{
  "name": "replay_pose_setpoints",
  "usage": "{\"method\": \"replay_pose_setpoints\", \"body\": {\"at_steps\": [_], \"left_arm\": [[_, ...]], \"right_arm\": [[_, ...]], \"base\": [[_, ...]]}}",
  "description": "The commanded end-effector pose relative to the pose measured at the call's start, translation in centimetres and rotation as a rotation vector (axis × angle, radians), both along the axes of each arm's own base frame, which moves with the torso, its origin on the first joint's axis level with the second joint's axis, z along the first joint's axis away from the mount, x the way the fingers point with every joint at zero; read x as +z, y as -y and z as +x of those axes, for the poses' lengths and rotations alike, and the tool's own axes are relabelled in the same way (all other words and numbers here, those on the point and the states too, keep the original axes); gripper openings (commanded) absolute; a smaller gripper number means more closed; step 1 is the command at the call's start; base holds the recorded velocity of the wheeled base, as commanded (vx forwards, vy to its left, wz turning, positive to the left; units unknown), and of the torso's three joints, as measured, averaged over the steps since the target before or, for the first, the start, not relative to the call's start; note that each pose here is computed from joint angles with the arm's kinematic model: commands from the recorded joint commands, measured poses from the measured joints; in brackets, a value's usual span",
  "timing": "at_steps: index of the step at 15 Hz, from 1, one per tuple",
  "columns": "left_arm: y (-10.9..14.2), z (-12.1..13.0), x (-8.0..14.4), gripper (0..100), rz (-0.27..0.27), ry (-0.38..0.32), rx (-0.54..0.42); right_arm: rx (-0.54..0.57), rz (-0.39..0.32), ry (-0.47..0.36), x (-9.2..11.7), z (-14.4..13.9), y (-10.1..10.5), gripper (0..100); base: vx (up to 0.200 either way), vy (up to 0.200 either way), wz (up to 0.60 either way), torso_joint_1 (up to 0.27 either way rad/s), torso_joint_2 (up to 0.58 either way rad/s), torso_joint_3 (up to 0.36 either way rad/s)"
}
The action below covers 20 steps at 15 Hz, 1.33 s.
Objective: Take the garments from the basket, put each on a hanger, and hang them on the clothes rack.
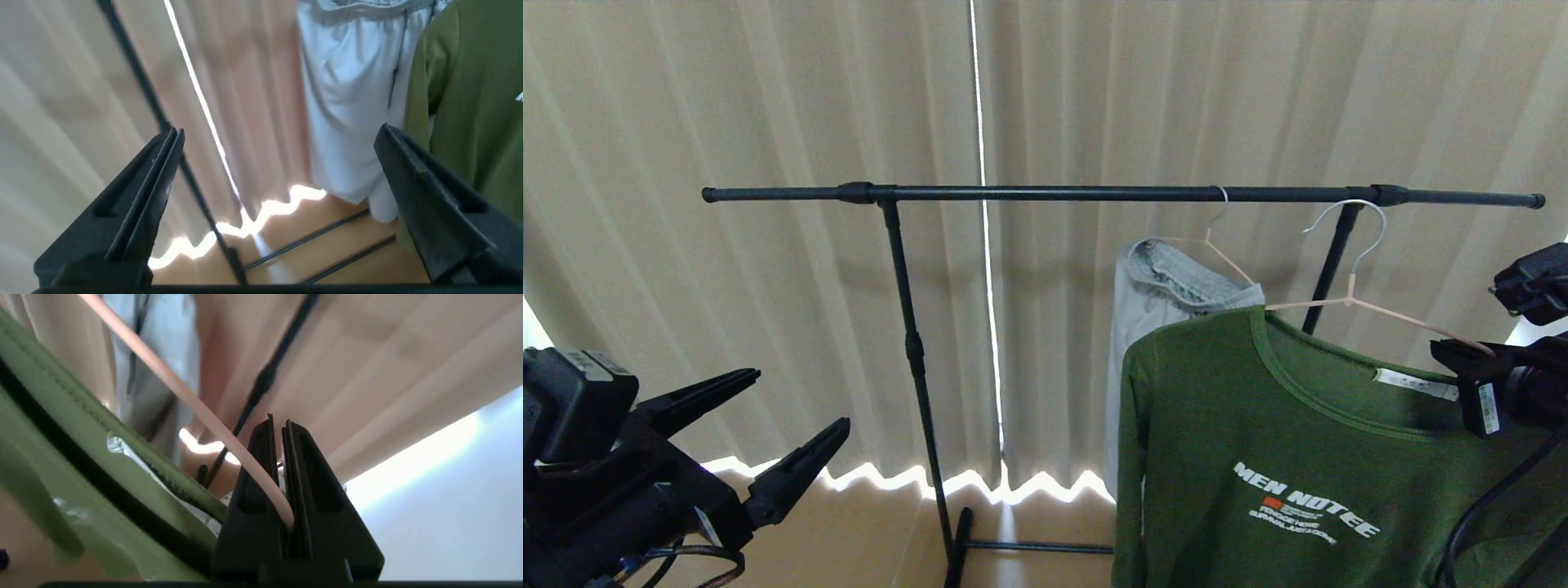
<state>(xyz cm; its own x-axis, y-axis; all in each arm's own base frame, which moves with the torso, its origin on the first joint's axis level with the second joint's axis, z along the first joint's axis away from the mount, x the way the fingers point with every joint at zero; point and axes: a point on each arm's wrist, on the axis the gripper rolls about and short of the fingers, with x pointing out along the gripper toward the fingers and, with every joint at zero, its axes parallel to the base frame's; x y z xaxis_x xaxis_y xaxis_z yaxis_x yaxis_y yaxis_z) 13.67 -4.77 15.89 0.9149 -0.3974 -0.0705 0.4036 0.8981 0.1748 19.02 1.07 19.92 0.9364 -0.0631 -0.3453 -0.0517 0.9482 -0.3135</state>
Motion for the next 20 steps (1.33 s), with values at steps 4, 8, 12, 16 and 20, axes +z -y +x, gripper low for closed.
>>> {"method": "replay_pose_setpoints", "body": {"at_steps": [4,8,12,16,20], "left_arm": [[0.03,0.1,0.05,100,-0.001,0.0,0.0],[0.07,0.21,0.04,100,0.0,-0.003,0.0],[0.01,0.11,0.03,100,-0.001,-0.002,0.002],[0.01,0.09,-0.01,100,0.002,-0.002,0.001],[0.0,0.08,-0.05,100,0.004,-0.003,0.001]], "right_arm": [[0.002,0.0,0.001,0.02,0.06,-0.04,0],[0.002,0.001,-0.002,-0.07,0.72,-0.09,0],[0.0,0.0,0.006,0.11,0.65,-0.11,0],[0.002,-0.001,0.0,-0.01,0.69,-0.11,0],[0.023,-0.001,-0.005,-0.09,0.71,-0.6,0]], "base": [[0.0,0.0,0.0,0.0,0.0,0.0],[0.0,0.0,0.0,0.0,0.0,0.0],[0.2,0.0,0.0,0.0,0.0,0.002],[0.2,0.0,0.0,-0.004,0.0,0.005],[0.2,0.0,0.0,0.006,0.0,0.001]]}}
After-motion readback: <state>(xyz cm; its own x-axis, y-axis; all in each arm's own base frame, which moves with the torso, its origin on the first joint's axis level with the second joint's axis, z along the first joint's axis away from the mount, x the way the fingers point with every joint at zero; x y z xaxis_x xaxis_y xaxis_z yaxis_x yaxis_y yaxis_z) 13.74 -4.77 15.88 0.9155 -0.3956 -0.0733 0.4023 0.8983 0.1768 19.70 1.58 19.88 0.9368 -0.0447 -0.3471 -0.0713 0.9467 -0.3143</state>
